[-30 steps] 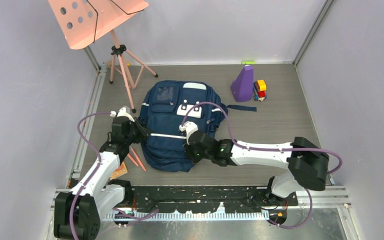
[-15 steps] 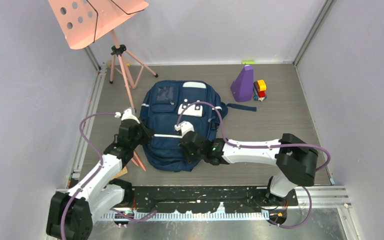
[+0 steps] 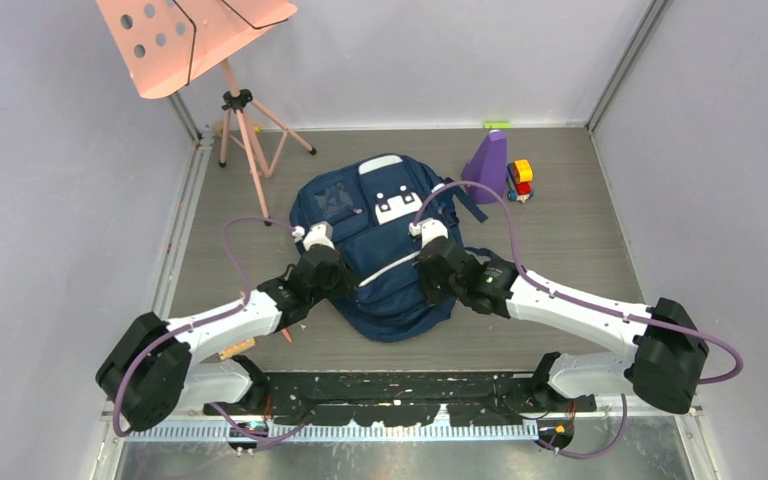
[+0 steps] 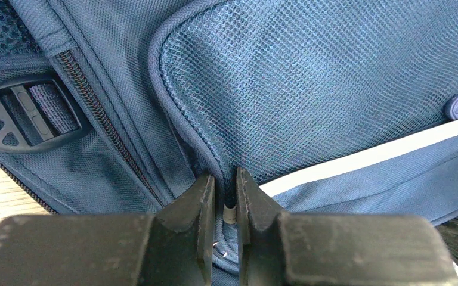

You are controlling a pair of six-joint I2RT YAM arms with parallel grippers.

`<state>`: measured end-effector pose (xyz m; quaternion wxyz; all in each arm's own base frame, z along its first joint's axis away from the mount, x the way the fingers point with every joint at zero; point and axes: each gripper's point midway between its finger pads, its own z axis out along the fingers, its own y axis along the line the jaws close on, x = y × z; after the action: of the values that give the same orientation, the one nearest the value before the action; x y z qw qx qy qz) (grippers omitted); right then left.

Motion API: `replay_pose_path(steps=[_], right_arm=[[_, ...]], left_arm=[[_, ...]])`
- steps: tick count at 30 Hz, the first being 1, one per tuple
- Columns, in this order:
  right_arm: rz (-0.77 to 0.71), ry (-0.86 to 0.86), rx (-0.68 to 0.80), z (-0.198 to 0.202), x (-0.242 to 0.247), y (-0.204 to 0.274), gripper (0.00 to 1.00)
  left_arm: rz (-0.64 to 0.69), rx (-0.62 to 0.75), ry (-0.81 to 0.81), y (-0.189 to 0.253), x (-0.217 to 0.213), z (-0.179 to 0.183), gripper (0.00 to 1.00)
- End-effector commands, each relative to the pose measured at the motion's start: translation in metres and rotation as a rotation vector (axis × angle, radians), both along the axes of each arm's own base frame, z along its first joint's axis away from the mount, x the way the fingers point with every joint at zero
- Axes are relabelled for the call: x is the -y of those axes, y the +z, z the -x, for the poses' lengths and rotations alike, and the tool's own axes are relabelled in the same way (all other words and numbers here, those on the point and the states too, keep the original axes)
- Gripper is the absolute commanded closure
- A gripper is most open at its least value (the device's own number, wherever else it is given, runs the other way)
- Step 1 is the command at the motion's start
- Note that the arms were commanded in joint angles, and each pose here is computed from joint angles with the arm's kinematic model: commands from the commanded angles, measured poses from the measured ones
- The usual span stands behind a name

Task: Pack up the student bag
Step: Unzip the student bag.

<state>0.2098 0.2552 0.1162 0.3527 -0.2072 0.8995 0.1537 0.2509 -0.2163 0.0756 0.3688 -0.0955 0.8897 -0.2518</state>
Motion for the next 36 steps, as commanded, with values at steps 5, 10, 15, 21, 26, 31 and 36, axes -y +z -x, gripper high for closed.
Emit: replay_pose_path(steps=[5,10,15,21,26,31,36], right_arm=[[0.032,0.129,-0.159,0.035,-0.006,-0.006,0.99],[-0.040,0.183,-0.214,0.045,-0.036,-0.014,0.99],[-0.137,0.179,-0.179,0.036,-0.073,-0.009,0.99],[-0.250,0.164,-0.144,0.016,-0.117,-0.003,0.99],[-0.241,0.105,-0.099,-0.005,-0.127,-0.011,0.99],[-0.231,0.043,-0.067,-0.009,-0.111,-0.012,0.99],[-0.230,0.001,-0.054,-0.008,-0.096,-0.010,0.99]], left_arm=[[0.187,0.092,-0.068,0.045,0.050,-0.010,1.00],[0.209,0.090,-0.076,0.047,0.054,-0.007,1.00],[0.228,0.076,-0.087,0.044,0.056,0.000,1.00],[0.224,0.070,-0.098,0.039,0.054,0.004,1.00],[0.133,0.081,-0.099,0.034,0.040,0.005,0.92],[0.024,0.110,-0.085,0.040,0.015,0.000,0.59],[-0.021,0.102,-0.080,0.039,-0.004,-0.010,0.48]])
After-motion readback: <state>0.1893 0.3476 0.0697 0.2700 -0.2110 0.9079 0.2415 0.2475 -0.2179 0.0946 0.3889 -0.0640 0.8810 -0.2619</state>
